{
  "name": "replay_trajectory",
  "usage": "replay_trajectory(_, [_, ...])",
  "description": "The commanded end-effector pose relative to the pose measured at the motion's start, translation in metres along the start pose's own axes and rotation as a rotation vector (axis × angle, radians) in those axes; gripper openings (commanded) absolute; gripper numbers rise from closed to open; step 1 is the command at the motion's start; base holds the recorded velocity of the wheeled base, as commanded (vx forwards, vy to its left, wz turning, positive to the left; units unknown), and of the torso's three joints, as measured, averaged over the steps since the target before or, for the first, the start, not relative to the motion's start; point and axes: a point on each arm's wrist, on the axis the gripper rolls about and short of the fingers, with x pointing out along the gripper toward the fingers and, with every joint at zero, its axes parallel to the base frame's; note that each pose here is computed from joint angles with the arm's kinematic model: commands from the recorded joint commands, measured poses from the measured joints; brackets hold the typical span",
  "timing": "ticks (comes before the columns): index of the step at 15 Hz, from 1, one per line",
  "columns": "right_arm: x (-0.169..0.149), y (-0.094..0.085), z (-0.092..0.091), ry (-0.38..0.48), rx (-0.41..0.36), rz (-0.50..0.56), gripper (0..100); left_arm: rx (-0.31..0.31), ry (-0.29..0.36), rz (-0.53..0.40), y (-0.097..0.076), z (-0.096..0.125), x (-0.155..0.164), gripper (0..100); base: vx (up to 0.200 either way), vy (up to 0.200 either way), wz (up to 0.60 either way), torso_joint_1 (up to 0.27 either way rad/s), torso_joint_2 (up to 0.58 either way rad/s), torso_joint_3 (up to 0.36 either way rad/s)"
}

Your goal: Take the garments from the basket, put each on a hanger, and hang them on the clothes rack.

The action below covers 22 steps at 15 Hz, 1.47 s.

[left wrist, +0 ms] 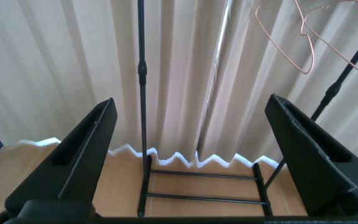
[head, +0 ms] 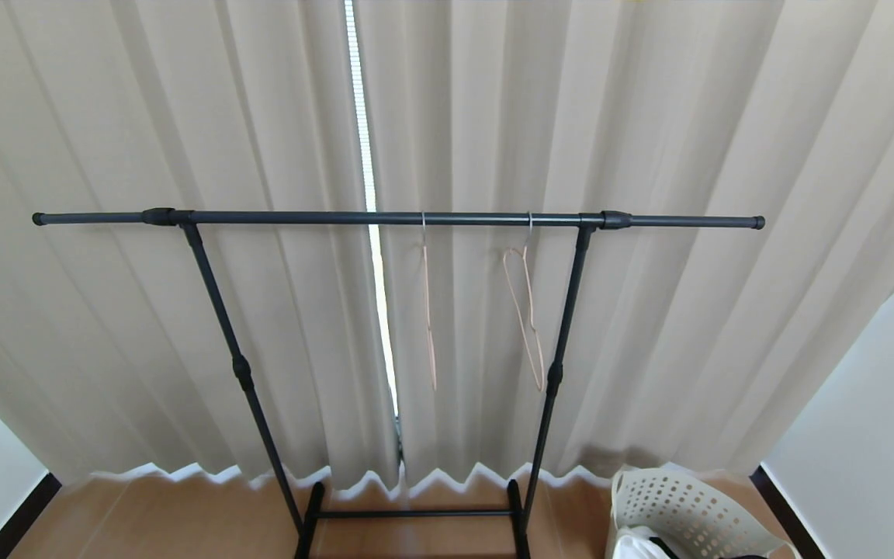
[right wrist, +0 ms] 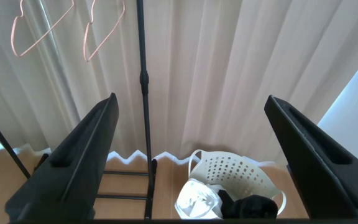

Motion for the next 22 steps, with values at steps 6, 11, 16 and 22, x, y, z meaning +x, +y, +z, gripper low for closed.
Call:
replay_trajectory(6, [0.0001, 0.0000, -0.0001, 0.003, -0.003, 0.002, 100, 0.000, 0.000, 0.001, 0.0000, 0.0000, 0.0000, 100, 0.000, 0.000, 0.00, 0.000, 0.00, 0.000])
replay_trajectory(11, [0.0001, 0.0000, -0.0001, 0.003, -0.002, 0.002, 100, 0.003, 0.000, -0.002, -0.0001, 0.0000, 0.0000, 100, 0.000, 0.000, 0.00, 0.000, 0.00, 0.000])
replay_trajectory(16, [0.0001, 0.0000, -0.0001, 0.003, 0.000, 0.002, 100, 0.000, 0.000, -0.002, -0.0001, 0.0000, 0.0000, 100, 0.000, 0.000, 0.00, 0.000, 0.00, 0.000])
replay_trajectory(22, [0.0000, 0.0001, 0.0003, 0.001, -0.003, 0.005, 100, 0.000, 0.000, -0.002, -0.0001, 0.0000, 0.0000, 100, 0.000, 0.000, 0.00, 0.000, 0.00, 0.000])
